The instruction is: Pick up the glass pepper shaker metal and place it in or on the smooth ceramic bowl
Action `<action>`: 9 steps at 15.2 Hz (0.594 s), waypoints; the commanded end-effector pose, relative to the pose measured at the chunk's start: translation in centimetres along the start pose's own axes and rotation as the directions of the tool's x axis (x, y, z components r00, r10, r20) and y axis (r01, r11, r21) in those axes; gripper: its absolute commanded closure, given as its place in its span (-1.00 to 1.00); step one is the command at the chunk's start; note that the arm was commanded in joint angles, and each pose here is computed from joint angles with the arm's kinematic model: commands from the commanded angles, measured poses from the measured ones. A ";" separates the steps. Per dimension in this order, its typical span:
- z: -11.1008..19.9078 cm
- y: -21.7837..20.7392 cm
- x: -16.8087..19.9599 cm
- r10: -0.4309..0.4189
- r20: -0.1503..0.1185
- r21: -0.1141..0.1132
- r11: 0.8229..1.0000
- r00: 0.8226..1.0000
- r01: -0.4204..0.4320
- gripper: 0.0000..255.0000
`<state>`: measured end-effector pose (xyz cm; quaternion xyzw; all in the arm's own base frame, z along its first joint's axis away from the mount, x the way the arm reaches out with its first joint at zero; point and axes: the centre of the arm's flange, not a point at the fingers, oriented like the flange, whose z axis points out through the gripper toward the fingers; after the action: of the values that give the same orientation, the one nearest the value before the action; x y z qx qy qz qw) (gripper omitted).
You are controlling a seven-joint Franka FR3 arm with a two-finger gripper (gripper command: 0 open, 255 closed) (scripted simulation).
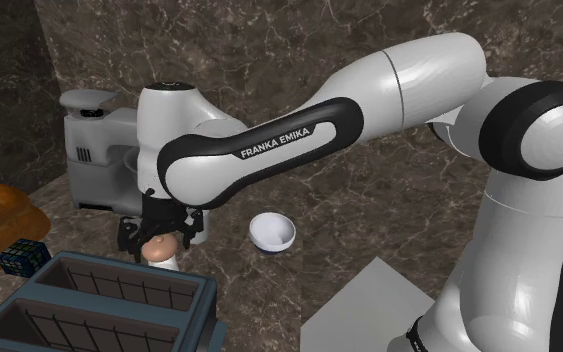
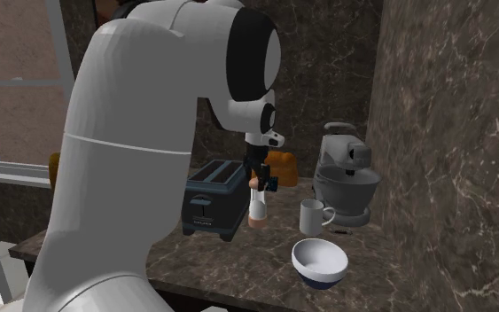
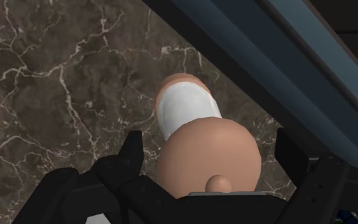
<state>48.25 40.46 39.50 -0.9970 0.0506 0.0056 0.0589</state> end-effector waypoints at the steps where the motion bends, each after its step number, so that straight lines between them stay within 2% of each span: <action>1: 0.2 0.0 0.0 0.000 0.000 0.000 1.000 1.000 0.000 -1.00; 6: 0.2 0.0 0.0 0.000 0.000 0.000 1.000 1.000 0.000 -1.00; 7: 0.2 0.0 0.0 0.000 0.000 0.000 1.000 1.000 0.000 1.00; 9: 0.2 0.0 0.0 0.000 0.000 0.000 1.000 1.000 0.000 1.00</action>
<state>48.23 40.53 39.39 -0.9969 0.0505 0.0050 0.0593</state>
